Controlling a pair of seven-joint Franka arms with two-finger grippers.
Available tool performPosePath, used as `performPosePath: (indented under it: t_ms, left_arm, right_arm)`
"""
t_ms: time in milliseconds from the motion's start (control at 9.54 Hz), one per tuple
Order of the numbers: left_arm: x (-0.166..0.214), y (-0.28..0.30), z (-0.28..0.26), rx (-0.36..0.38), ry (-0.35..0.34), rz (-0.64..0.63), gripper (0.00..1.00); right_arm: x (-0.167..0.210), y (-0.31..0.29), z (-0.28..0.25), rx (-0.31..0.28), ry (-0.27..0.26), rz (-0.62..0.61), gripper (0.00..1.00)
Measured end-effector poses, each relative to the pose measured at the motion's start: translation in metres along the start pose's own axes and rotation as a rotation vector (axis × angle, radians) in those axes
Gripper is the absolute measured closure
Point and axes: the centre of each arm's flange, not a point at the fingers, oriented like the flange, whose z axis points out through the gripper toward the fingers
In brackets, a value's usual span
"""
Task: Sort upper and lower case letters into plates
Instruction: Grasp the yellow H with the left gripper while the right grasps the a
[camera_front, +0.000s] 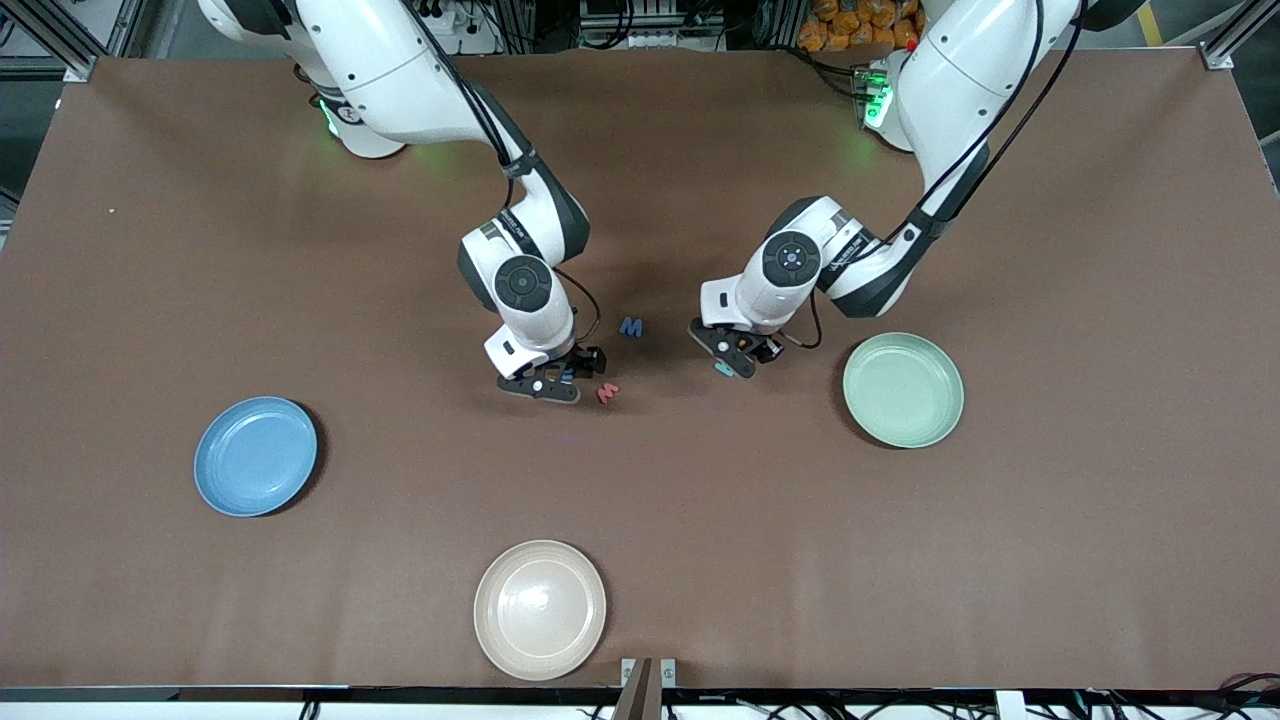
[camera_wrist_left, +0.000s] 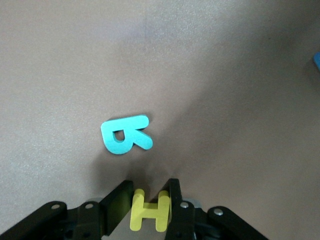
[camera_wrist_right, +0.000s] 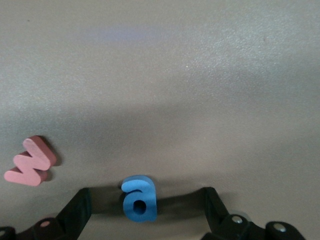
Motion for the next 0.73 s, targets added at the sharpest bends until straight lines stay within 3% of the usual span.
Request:
performPosePath:
  t_ms: [524,734]
  left_arm:
    - [0.000,-0.006,-0.002,0.010,0.002,-0.024,0.63]
    - [-0.001,-0.018,-0.006,0.025,-0.023,-0.039,0.63]
  right_arm:
    - [0.000,0.000,0.000,0.000,0.000,0.000,0.00]
    - [0.001,-0.001,-0.002,0.004,0.004,0.001,0.05]
